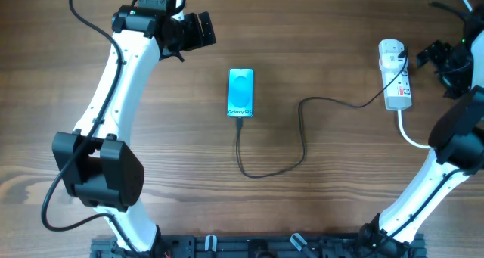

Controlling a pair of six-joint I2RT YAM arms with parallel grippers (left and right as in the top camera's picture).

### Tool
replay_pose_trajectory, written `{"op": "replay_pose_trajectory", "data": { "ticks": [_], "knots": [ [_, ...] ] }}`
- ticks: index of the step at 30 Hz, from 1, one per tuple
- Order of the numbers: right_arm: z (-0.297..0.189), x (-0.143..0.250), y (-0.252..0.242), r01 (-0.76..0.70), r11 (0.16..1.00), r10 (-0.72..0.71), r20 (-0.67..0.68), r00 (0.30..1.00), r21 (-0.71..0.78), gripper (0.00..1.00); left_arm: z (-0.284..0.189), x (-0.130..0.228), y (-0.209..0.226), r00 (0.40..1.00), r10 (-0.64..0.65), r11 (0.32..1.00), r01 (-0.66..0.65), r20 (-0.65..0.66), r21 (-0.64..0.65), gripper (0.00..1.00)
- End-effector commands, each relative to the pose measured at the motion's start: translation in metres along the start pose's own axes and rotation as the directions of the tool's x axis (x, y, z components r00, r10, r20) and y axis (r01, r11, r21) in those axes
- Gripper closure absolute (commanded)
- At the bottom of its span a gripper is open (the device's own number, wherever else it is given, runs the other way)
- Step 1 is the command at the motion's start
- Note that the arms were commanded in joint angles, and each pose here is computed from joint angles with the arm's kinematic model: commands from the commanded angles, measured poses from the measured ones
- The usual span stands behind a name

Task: Plug charger to phone and switch on socket
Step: 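Move the right gripper over the white power strip's switch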

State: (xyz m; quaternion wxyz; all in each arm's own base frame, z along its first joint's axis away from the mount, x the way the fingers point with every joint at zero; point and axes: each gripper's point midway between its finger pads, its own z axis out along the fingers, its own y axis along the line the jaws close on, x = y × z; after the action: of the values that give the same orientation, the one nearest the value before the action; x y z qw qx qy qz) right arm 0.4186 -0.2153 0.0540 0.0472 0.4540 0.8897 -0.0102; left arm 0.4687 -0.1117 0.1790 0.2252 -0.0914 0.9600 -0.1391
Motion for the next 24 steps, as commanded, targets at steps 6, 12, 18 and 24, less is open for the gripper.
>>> {"op": "replay_pose_trajectory", "data": {
  "ticks": [6,12,18,24],
  "knots": [
    [0.019,0.008,0.002,0.093,0.995,-0.094,-0.045,0.995,-0.041,0.0,0.005,0.002,0.004,1.0,-0.009,1.0,0.009,-0.008,-0.021,0.0],
    [0.045,0.02,-0.002,0.089,0.995,-0.092,-0.074,0.993,-0.05,0.0,0.005,0.002,0.004,1.0,-0.009,1.0,0.009,-0.008,-0.021,0.0],
    [0.047,0.018,0.009,0.087,0.99,-0.094,-0.067,0.993,-0.109,0.0,0.005,0.002,0.004,1.0,-0.009,1.0,0.009,-0.008,-0.021,0.0],
    [0.046,0.022,0.013,0.09,0.987,-0.101,-0.079,0.992,-0.132,0.0,0.005,0.002,0.004,1.0,-0.009,1.0,0.009,-0.008,-0.021,0.0]
  ]
}}
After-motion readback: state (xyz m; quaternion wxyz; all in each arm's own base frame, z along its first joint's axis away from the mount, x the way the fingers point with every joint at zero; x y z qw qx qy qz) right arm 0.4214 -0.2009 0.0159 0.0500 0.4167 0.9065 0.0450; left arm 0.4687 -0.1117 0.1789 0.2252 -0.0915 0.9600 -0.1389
